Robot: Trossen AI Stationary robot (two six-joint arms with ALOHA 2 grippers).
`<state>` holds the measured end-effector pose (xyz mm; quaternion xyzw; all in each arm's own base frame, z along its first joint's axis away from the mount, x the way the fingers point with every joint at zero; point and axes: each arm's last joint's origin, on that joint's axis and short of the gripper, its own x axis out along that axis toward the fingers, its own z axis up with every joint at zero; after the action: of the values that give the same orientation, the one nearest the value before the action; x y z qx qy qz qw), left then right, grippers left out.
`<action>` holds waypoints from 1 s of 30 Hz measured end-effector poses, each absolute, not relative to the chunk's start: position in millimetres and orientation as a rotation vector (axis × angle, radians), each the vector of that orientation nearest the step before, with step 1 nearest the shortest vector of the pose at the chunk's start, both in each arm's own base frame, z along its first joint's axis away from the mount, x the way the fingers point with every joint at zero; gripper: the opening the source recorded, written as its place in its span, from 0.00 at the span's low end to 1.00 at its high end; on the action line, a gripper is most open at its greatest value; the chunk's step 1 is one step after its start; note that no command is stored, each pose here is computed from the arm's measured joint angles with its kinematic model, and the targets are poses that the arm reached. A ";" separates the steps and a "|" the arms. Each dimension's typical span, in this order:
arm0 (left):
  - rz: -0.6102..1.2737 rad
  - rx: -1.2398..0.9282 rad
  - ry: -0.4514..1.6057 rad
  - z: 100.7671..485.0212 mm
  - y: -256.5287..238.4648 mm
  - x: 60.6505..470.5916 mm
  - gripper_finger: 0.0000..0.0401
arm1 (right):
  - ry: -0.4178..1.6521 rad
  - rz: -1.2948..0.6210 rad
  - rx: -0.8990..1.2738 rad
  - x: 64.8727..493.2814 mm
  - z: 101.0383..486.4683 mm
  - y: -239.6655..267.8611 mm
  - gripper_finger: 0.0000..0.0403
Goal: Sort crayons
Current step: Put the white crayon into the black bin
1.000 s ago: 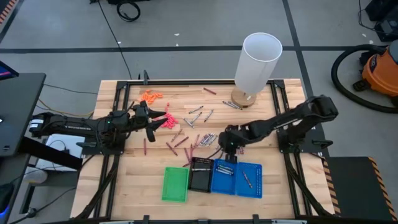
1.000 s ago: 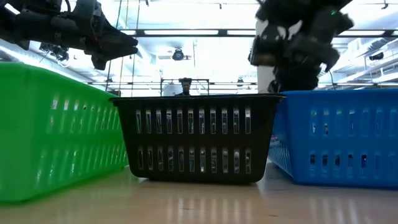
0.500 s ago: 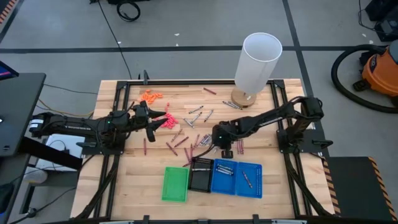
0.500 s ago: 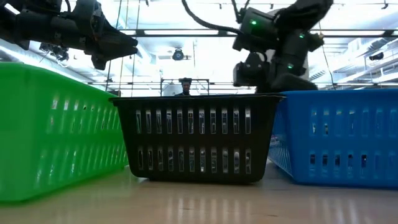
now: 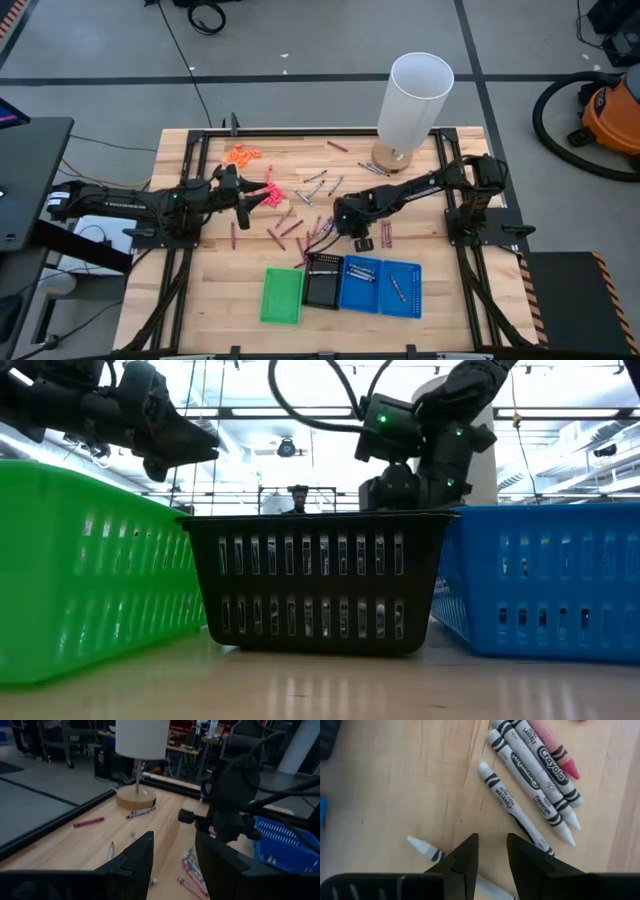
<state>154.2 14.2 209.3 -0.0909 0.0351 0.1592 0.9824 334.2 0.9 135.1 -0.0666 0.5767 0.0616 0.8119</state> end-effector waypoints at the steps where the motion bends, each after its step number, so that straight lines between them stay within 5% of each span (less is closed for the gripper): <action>1: 0.321 -0.183 0.073 209.1 14.2 154.1 0.39 | 1.237 0.133 -0.139 334.8 133.1 0.3 0.28; 30: 0.321 -0.204 0.067 209.3 14.2 154.1 0.39 | 1.269 0.134 -0.101 331.8 130.4 -2.2 0.24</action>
<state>154.1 14.2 209.3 -0.1014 0.0334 0.1596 0.9814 331.8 -2.2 130.4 -0.0469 0.5919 0.0627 0.8022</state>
